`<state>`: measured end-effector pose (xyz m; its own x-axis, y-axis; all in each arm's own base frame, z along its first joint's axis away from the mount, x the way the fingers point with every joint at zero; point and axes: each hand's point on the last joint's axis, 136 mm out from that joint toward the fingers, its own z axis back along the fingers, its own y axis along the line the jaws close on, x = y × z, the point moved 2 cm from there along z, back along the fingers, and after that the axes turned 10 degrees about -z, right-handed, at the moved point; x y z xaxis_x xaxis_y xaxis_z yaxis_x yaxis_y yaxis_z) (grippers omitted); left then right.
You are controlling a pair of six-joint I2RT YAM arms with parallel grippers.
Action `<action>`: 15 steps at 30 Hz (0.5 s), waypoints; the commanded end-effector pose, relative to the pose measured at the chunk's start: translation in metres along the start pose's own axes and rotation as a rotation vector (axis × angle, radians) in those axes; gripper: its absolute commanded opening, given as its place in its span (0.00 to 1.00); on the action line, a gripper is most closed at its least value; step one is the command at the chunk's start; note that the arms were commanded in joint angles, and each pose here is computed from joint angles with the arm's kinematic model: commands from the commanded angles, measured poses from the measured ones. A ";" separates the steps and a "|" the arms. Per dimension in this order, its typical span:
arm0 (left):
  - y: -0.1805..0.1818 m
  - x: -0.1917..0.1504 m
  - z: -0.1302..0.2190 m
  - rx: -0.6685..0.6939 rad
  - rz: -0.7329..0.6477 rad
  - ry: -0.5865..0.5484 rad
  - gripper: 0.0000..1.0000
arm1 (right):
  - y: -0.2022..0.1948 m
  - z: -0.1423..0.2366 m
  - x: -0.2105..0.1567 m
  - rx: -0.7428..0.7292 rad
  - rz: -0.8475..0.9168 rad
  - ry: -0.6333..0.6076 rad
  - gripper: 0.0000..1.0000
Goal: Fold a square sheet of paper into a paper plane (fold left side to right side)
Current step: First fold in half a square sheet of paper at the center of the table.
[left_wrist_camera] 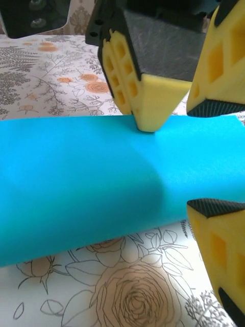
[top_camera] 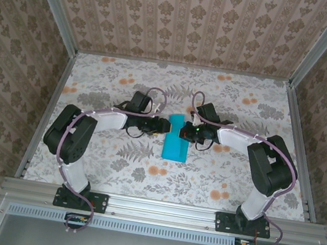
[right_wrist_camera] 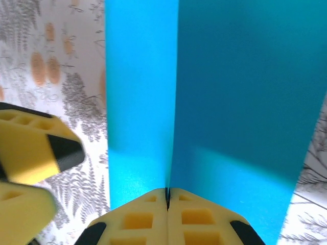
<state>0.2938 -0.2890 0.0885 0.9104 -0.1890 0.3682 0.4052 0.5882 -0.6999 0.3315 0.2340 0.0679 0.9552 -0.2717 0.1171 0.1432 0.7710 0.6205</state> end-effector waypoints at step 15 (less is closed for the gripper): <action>0.023 -0.014 -0.034 0.189 0.027 0.151 0.51 | -0.022 0.002 0.000 -0.145 0.005 0.009 0.07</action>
<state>0.2926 -0.3032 0.0528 0.9291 -0.2580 0.2651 0.3691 0.6937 -0.6185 0.3258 0.2204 0.0599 0.9558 -0.2721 0.1114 0.1722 0.8251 0.5381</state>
